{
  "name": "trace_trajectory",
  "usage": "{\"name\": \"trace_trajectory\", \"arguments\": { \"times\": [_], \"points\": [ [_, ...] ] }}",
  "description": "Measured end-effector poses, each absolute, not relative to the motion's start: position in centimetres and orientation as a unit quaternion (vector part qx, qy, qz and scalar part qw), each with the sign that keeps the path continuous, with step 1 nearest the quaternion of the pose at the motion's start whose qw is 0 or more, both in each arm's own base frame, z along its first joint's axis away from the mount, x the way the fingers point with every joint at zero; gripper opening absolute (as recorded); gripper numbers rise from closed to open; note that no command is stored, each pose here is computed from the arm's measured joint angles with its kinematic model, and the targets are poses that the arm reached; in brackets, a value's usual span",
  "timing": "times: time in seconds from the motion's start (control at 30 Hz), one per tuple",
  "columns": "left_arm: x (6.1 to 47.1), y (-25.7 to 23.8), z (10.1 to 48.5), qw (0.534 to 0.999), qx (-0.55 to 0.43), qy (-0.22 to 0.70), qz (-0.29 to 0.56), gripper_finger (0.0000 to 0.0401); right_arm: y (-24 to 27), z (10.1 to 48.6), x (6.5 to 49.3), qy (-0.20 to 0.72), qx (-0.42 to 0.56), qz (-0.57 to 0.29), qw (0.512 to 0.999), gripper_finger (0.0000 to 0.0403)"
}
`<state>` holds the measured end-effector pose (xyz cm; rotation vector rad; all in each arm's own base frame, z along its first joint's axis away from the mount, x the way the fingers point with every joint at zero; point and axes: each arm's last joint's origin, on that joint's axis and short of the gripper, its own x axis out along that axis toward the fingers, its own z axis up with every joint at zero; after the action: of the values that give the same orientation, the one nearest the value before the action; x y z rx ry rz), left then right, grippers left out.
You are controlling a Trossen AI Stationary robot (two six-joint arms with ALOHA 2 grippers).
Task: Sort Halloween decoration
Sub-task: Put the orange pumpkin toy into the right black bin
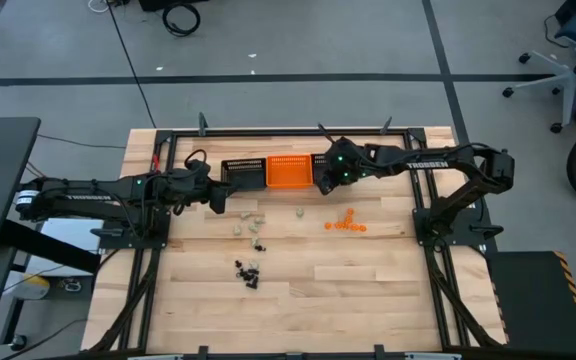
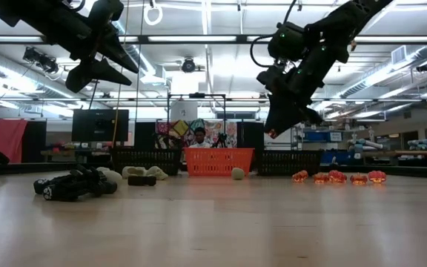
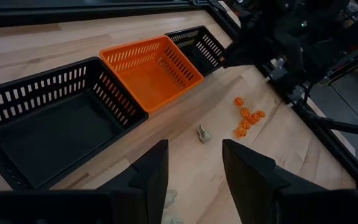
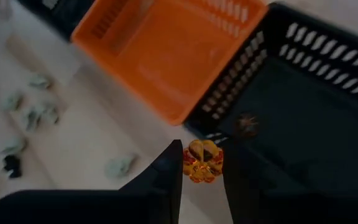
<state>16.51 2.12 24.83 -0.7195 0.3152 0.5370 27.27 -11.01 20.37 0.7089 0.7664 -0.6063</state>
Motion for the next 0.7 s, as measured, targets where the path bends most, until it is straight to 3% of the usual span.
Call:
{"name": "trace_trajectory", "arguments": {
  "times": [0.7],
  "points": [
    [16.5, 2.1, 24.8, 0.888, -0.348, 0.151, 0.259, 0.0157, -14.4, 19.7, 24.9, 0.404, 0.267, -0.353, 0.8, 0.0097]
  ]
}}
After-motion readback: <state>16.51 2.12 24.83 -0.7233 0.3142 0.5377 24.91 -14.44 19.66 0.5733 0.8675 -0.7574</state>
